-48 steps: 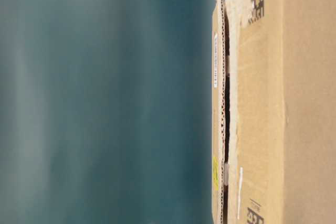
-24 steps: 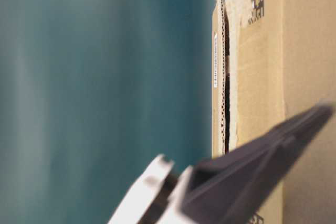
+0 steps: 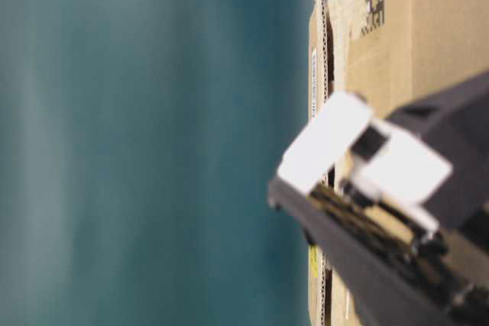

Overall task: Apply tape along the seams of the closed cardboard box to seal it securely.
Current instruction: 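Move the left gripper down to the tan tape roll's free end, then pinch the tape's loose end with the left gripper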

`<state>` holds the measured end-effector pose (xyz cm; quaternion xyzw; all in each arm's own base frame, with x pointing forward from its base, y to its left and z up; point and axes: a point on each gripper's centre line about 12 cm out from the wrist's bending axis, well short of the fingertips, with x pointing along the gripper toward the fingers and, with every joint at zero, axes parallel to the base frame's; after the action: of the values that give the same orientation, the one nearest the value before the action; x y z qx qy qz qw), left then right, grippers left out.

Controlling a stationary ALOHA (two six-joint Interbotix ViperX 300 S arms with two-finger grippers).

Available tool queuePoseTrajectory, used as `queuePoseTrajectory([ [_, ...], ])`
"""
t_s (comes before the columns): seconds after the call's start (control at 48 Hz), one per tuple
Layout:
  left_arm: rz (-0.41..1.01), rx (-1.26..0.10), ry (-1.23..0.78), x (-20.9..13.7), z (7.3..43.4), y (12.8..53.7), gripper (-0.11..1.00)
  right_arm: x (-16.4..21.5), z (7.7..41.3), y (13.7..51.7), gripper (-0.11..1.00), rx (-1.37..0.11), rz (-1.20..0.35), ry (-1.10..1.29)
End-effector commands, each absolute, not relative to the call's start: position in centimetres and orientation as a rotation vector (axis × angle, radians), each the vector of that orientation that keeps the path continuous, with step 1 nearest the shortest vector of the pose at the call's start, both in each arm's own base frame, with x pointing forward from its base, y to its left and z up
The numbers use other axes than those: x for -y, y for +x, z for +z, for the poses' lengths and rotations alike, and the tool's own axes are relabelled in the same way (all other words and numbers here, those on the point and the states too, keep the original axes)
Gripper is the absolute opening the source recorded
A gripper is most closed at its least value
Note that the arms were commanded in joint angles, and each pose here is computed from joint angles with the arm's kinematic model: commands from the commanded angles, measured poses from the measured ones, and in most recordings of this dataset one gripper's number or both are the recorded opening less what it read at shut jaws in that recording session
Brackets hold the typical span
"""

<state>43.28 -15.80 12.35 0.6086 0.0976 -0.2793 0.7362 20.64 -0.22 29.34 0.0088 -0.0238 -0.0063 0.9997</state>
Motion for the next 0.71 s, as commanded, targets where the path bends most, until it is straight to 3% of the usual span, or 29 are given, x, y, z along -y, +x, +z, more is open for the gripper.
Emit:
queuePoseTrajectory([
  [0.0,-0.585,-0.178,1.336,15.94,13.81,44.06,0.63,0.25,30.51,20.88,0.01,0.078,-0.014,0.013],
  [0.208,-0.603,-0.207,1.33,15.89,13.65,44.07,0.54,0.25,30.5,20.88,0.01,0.077,-0.014,0.011],
  [0.479,-0.626,-0.254,1.306,15.81,13.2,43.82,0.02,0.21,30.38,20.9,0.01,0.072,-0.012,0.012],
  [0.688,-0.628,-0.248,1.304,16.01,13.94,43.55,0.01,0.21,30.45,20.91,0.01,0.074,-0.012,0.012],
])
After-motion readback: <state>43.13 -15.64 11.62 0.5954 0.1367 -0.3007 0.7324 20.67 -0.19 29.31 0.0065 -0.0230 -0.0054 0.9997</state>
